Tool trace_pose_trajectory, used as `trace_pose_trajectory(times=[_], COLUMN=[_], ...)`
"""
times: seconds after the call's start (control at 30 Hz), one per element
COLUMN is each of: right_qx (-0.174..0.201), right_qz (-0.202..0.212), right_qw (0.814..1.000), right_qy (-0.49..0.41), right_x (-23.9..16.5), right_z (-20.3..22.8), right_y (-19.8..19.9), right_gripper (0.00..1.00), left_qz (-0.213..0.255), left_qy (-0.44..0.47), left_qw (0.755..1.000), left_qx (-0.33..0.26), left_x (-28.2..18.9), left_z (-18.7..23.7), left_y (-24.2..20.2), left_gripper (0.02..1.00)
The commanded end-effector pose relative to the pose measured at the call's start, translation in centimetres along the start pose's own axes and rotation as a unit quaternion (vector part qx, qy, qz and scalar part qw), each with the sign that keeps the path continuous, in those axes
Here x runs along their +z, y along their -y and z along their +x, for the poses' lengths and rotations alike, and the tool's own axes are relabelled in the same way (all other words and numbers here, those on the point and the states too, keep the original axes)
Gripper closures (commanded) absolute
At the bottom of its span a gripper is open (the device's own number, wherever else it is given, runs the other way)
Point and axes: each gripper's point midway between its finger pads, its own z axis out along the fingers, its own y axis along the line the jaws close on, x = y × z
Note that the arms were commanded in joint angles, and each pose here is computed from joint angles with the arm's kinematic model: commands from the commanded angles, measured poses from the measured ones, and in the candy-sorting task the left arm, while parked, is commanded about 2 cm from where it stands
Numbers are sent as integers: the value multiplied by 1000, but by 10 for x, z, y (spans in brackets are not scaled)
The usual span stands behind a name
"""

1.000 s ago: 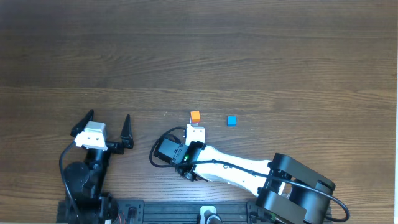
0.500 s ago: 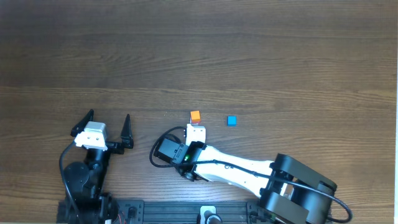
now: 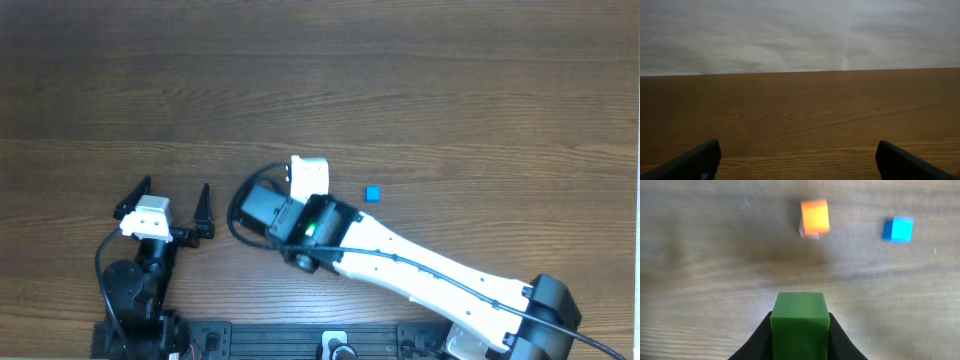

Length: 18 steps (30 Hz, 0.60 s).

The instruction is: Stack Cubes

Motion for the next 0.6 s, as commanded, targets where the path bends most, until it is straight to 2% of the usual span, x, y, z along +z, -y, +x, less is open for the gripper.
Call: trace_pose_trajectory(times=[0.03, 0.2, 0.6], right_qx=[-22, -11, -8], right_qz=[3, 13, 28], right_qw=[1000, 1000, 997], right_qy=[20, 3, -71], right_x=[-4, 15, 70], right_z=[-32, -50, -48], right_y=[1, 1, 8], right_gripper=[989, 991, 989], left_qz=[7, 7, 7], left_qy=[1, 1, 1], left_qw=[1000, 1000, 1000], left_qx=[10, 10, 10], left_x=[0, 0, 0], left_z=[1, 1, 1], left_y=[3, 3, 3], left_gripper=[18, 18, 18])
